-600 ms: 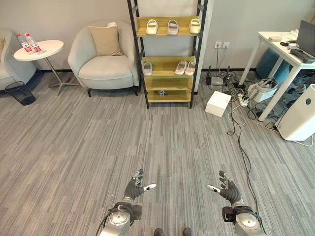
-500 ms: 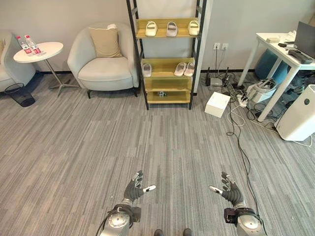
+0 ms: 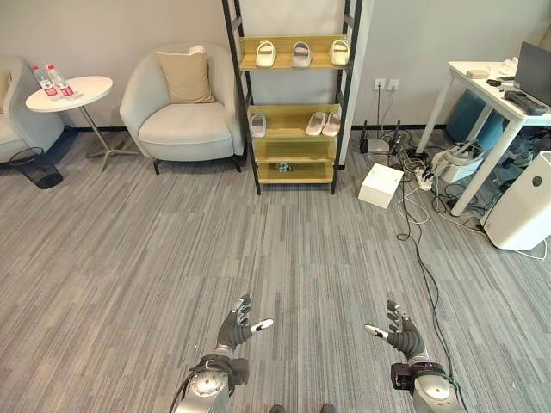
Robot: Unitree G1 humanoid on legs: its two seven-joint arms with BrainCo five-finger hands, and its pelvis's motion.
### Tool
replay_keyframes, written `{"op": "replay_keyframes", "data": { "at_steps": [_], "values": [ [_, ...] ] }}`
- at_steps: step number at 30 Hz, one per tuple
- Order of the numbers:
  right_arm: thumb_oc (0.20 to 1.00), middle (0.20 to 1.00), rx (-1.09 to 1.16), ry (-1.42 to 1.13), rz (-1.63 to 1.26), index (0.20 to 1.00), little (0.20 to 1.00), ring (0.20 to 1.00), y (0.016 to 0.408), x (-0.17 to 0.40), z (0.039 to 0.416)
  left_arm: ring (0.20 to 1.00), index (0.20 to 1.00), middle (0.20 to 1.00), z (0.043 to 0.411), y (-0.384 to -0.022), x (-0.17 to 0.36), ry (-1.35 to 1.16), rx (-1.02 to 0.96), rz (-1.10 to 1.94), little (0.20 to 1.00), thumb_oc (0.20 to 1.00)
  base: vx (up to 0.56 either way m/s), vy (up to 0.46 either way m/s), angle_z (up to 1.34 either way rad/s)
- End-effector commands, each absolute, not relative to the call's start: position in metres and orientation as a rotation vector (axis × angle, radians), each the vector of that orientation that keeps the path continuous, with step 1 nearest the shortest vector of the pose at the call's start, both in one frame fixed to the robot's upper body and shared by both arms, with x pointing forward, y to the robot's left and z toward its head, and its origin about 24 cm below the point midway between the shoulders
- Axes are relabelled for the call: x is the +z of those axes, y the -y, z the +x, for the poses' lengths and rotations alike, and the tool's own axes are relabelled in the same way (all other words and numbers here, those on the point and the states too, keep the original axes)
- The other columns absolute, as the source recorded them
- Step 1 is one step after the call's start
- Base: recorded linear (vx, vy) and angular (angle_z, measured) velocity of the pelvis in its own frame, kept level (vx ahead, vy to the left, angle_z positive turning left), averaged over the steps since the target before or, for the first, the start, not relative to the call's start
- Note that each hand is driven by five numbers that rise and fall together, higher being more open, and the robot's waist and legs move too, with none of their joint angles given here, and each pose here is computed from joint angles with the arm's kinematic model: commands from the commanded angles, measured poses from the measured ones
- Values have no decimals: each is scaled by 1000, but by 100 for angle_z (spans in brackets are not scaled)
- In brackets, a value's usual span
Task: Arrange the slippers neatly on the shoe rack.
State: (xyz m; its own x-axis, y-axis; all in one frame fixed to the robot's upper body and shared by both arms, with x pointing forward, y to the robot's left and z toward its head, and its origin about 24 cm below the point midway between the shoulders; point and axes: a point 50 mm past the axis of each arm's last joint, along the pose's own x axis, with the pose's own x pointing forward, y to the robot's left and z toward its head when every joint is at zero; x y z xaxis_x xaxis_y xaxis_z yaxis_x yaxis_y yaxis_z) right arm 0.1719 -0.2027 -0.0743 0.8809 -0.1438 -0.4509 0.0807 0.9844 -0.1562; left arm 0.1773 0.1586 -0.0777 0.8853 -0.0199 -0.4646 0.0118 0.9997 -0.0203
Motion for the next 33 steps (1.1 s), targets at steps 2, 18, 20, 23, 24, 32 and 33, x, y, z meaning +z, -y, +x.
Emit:
{"op": "replay_keyframes", "data": {
  "at_steps": [2,18,20,23,24,32,33],
  "values": [
    [1000,1000,-72,-354,-142,1000,1000,1000,199,-55,193,1000,1000,1000,201,-160,-58,-359,-29,-72,1000,1000,0,0,0],
    [1000,1000,-61,-338,-126,1000,1000,1000,207,-48,198,1000,1000,1000,194,-184,-55,-349,4,5,1000,1000,18,47,0],
    [1000,1000,-68,-329,-143,1000,1000,1000,209,-46,202,1000,1000,1000,195,-189,-56,-352,27,9,1000,1000,15,182,-5],
    [1000,1000,-65,-297,-168,1000,1000,1000,208,-40,210,1000,1000,1000,197,-195,-57,-353,59,27,1000,1000,1,168,-12],
    [1000,1000,-63,-294,-168,1000,1000,1000,206,-40,210,1000,1000,1000,198,-196,-57,-354,62,36,1000,1000,144,70,-29],
    [1000,1000,-53,-281,-197,1000,1000,1000,206,-36,217,1000,1000,1000,211,-193,-44,-283,32,60,1000,1000,297,-151,-15],
    [1000,1000,-52,-302,-197,1000,1000,1000,209,-40,210,1000,1000,1000,211,-189,-41,-269,13,45,1000,1000,686,-477,-1]
  ]
}}
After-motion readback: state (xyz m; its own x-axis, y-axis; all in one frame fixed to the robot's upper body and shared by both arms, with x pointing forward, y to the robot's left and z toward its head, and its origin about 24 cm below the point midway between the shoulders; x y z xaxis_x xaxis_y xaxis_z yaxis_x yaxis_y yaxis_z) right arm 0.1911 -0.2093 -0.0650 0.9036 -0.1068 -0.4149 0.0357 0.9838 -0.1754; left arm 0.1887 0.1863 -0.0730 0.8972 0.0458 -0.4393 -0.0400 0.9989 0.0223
